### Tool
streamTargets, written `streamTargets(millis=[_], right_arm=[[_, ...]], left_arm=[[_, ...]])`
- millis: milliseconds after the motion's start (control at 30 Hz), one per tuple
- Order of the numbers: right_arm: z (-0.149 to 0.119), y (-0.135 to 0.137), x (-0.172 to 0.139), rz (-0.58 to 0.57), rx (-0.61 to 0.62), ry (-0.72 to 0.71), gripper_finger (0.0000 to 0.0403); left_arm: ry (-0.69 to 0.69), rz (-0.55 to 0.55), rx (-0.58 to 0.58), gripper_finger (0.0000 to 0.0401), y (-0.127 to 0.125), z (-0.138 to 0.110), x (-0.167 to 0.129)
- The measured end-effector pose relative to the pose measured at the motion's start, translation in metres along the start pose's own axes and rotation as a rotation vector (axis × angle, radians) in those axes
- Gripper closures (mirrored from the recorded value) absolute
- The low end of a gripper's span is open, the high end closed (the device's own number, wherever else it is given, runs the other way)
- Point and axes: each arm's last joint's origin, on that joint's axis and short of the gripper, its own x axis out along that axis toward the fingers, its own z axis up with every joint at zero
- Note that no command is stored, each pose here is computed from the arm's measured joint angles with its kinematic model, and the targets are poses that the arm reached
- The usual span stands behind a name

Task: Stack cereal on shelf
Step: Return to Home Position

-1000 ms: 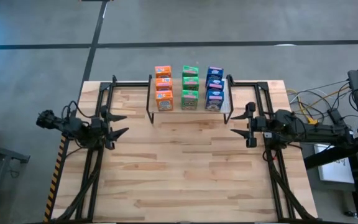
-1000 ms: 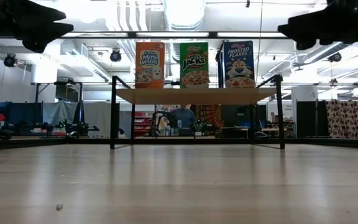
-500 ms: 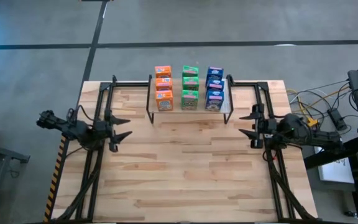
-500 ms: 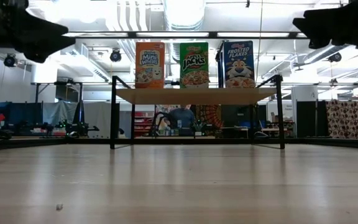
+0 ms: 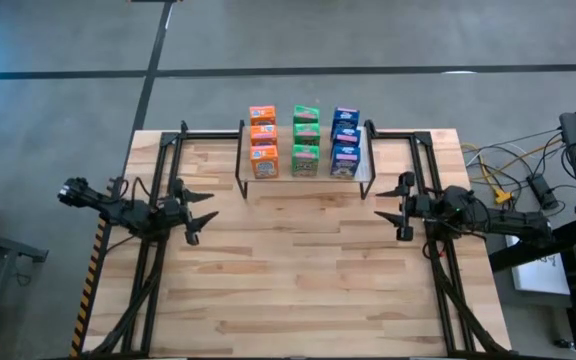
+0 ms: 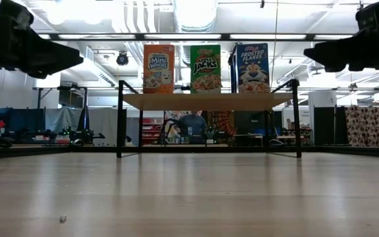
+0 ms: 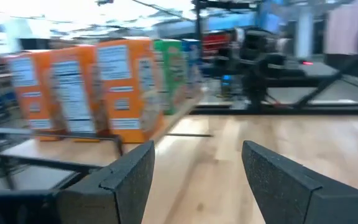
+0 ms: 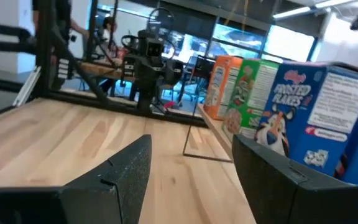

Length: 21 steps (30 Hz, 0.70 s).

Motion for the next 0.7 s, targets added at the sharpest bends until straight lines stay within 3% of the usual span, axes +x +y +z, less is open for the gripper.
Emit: streamTargets(millis=[167, 233, 700], right_arm=[[-0.0027, -0.0007, 0.0006, -0.036, 0.014, 0.035, 0.0189], [-0.0034, -0.0006, 0.0011, -0.034, 0.001, 0.044, 0.0189], [-0.0054, -0.0002, 0.0024, -0.028, -0.001, 0.064, 0.0189]], left_arm=[[0.023, 0.236, -0.092, 0.0175, 0.0068, -0.0008, -0.0009], [0.024, 0.284, -0.109, 0.0175, 0.0081, -0.0008, -0.0012], [0.024, 0.292, -0.114, 0.0175, 0.0085, 0.0000, -0.0013]])
